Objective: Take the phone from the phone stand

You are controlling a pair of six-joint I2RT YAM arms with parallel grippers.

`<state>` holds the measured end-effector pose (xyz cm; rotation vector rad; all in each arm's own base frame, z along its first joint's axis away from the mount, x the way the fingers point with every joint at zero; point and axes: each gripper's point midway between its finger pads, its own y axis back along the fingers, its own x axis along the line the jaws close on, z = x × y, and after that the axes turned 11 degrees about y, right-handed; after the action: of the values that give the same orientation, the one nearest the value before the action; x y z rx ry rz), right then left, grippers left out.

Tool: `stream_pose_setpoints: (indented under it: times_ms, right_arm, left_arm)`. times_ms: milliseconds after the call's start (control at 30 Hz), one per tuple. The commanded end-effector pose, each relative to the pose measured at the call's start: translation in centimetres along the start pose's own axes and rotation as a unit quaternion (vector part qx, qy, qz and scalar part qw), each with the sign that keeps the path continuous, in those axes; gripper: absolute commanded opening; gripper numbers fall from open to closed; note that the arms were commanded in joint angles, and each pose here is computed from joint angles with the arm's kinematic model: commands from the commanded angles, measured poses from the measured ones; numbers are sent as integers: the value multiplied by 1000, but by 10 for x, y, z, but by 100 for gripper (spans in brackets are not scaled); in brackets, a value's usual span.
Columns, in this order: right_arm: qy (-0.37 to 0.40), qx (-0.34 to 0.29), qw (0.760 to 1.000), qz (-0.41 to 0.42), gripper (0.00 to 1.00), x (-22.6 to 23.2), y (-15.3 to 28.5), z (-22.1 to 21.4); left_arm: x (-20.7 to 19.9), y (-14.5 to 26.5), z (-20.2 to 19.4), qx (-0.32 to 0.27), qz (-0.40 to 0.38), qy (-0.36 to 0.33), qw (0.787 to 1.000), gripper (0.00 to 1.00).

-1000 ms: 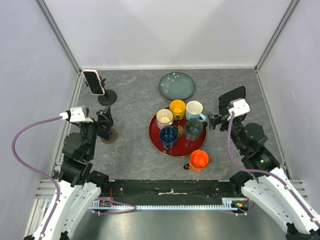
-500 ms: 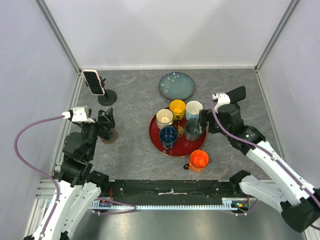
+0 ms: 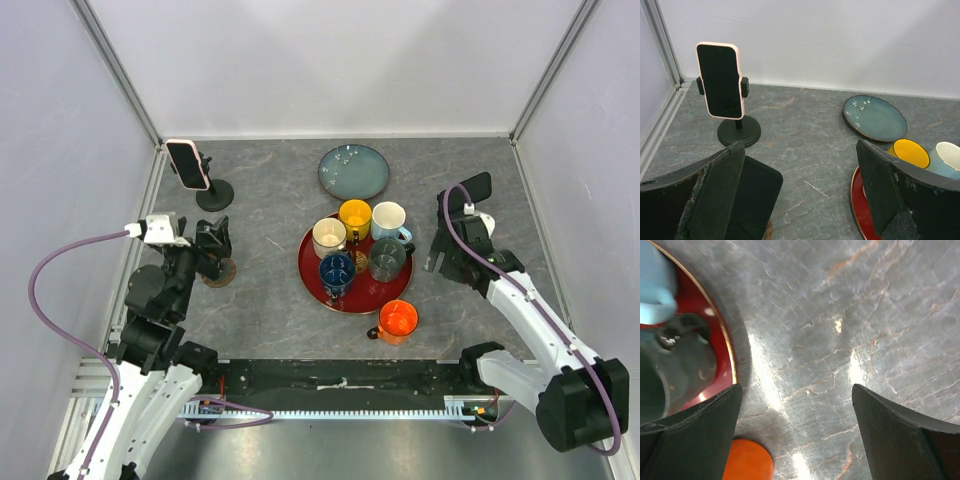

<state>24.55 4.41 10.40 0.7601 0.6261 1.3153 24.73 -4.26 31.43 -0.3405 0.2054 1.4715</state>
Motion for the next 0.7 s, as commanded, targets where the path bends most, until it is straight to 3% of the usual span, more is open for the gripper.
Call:
stream_pose_setpoints:
  times_ms: [0,433,667]
  right_arm:
    - [-28,32,999,-2,98,-1,-13,-20]
    - [41,117,992,30,98,25,-47,-79]
    - [55,98,991,75,98,70,-52,-71]
  left_arm:
    - [-9,5,18,-15,-16,19,1000,99]
    - [-10,6,18,-16,-20,18,1000,99]
    - [-9,6,17,-15,-19,18,1000,99]
